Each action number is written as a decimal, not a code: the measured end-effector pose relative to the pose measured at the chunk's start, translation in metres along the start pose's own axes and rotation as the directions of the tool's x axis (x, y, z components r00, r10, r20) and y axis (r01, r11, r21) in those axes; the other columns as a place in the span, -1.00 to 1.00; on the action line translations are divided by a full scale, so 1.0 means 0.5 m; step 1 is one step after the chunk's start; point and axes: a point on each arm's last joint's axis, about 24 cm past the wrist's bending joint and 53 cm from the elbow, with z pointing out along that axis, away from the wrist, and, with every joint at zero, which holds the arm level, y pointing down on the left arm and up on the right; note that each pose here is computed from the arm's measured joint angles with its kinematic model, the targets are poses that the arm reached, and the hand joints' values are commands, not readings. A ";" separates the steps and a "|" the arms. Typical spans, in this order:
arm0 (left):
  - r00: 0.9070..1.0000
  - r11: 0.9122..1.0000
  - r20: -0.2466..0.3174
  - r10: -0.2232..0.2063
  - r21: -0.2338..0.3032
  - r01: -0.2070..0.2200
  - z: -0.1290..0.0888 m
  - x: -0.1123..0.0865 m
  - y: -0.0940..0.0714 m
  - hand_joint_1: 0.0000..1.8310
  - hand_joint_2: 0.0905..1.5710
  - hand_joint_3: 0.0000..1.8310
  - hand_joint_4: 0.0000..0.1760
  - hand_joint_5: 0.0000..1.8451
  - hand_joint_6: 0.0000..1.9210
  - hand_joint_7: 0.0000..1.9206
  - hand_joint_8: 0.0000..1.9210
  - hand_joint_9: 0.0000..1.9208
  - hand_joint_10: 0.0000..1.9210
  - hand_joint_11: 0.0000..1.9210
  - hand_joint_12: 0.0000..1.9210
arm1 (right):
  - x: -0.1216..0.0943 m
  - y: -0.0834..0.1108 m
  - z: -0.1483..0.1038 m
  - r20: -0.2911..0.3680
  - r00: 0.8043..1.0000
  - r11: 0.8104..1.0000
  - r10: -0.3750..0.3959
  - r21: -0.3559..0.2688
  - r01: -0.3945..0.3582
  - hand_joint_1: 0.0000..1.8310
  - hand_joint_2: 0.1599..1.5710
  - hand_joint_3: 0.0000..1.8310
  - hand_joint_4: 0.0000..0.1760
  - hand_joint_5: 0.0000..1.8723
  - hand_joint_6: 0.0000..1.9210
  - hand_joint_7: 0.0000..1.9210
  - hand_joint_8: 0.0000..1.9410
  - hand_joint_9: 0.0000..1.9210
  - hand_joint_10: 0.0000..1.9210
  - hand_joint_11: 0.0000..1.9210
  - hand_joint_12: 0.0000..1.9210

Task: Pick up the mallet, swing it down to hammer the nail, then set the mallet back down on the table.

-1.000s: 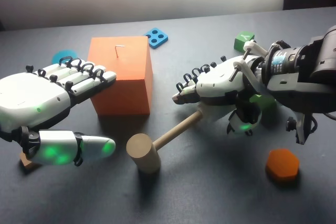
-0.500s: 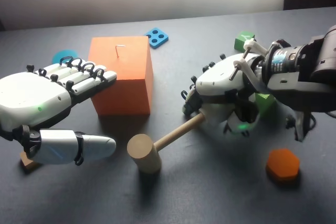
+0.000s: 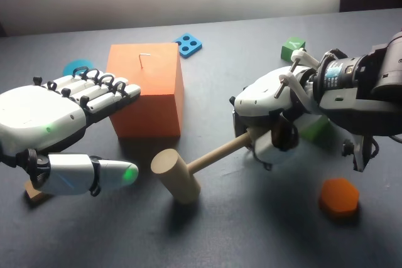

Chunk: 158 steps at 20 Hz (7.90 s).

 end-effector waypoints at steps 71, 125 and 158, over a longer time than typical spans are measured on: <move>1.000 1.000 0.002 -0.003 0.010 0.003 0.011 0.001 -0.006 -1.00 0.45 -1.00 -1.00 -1.00 -1.00 -1.00 -1.00 -1.00 -1.00 -1.00 -1.00 | -0.262 0.053 -0.042 0.496 0.869 0.998 0.003 -0.057 0.030 -0.46 0.92 -1.00 -1.00 0.18 1.00 0.44 1.00 0.52 1.00 0.69 1.00; 0.998 0.983 0.037 0.055 0.171 -0.061 0.002 -0.085 -0.090 -1.00 0.45 -1.00 -1.00 -1.00 -1.00 -1.00 -1.00 -1.00 -1.00 -1.00 -1.00 | 0.014 0.137 -0.004 0.305 0.880 0.883 -0.364 -0.187 0.431 -0.47 0.82 -1.00 -1.00 -0.06 1.00 0.17 1.00 0.27 1.00 0.47 1.00; 0.998 0.983 0.035 0.052 0.174 -0.057 0.002 -0.083 -0.093 -0.82 0.47 -1.00 -1.00 -0.79 0.48 -0.76 0.69 -0.85 0.64 -1.00 0.09 | -0.019 0.053 -0.245 0.210 0.970 0.972 -0.121 -0.172 0.158 -0.41 0.47 -1.00 -1.00 -0.56 -0.86 -0.73 -0.18 -0.81 0.10 -1.00 0.46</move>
